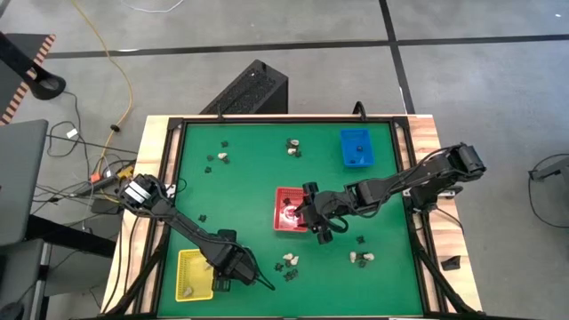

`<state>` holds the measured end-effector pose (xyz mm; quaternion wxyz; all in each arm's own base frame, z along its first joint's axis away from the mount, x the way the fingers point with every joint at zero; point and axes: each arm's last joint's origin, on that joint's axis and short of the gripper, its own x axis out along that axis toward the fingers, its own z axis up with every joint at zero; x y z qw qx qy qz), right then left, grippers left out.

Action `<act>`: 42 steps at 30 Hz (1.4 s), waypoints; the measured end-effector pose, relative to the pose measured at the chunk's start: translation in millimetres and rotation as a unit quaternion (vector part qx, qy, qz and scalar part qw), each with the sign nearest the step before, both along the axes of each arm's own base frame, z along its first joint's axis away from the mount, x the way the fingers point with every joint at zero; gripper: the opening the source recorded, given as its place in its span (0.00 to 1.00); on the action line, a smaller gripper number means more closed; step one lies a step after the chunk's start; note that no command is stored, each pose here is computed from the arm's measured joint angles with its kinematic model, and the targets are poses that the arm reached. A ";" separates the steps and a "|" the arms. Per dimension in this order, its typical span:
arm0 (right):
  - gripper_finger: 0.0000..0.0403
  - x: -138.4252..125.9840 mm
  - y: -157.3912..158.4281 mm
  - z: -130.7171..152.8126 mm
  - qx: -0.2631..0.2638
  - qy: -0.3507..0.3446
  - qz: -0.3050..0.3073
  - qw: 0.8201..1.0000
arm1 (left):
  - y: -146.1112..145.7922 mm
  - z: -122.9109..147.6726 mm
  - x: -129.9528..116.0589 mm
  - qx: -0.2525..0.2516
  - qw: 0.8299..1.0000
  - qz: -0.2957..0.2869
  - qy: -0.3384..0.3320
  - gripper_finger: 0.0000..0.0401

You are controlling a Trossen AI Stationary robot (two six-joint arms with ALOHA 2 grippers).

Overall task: Sort Halloween decoration
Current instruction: Put the white skull toy into the yellow bin

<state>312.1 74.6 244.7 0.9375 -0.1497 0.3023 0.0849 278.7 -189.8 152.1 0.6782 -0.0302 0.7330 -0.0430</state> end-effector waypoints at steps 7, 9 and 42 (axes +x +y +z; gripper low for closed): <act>0.59 0.0 0.0 0.0 0.000 0.000 0.000 1.000 | 0.1 0.1 -0.3 0.000 1.000 0.000 0.002 0.22; 0.59 0.0 0.0 -0.1 0.000 0.000 0.000 1.000 | 0.1 0.1 -0.2 0.000 1.000 0.000 0.002 0.22; 0.59 -0.1 0.1 -0.1 0.000 0.000 0.000 1.000 | 1.1 -6.1 -1.5 -0.014 1.000 -0.014 -0.010 0.03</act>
